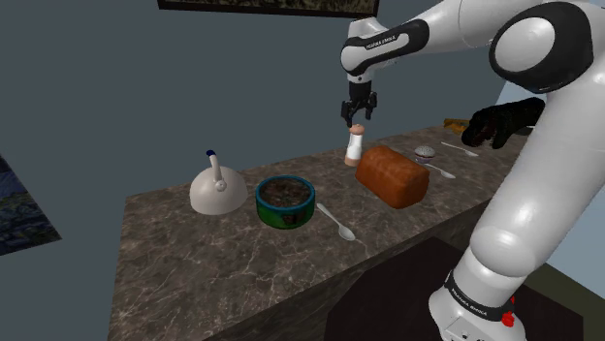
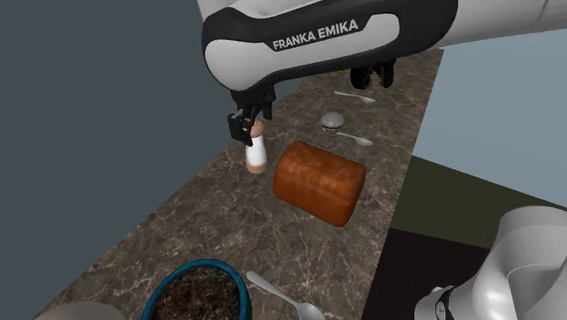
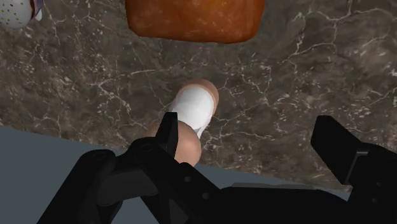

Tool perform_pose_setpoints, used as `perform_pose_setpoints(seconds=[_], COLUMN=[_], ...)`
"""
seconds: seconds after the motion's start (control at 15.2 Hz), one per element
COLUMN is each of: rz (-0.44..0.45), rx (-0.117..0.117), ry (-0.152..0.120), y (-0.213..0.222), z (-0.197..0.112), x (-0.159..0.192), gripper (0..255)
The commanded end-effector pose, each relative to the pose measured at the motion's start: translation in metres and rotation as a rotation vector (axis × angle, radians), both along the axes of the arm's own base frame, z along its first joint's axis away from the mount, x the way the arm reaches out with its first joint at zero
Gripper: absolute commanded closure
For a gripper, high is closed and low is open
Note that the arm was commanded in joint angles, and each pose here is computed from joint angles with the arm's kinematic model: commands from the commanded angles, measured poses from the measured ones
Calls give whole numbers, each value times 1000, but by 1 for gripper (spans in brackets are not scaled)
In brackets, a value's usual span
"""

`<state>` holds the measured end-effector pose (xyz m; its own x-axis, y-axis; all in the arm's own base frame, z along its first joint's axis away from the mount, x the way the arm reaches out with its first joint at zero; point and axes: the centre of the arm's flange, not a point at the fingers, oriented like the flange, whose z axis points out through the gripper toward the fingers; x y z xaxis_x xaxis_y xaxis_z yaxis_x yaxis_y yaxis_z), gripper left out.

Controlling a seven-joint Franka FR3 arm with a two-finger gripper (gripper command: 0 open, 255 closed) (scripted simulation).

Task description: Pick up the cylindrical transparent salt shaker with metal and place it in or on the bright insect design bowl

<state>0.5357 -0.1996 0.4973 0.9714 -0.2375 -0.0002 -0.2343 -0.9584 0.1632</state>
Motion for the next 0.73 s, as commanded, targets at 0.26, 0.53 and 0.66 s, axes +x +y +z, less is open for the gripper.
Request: perform_pose_setpoints(seconds=[0.26,0.53,0.66], rz=[-37,-57,-57], rx=[1,2,2], ry=[5,8,8], y=[-59,-92,-94], z=[-22,-33,-44], x=[51,78,77], gripper=[0,0,0])
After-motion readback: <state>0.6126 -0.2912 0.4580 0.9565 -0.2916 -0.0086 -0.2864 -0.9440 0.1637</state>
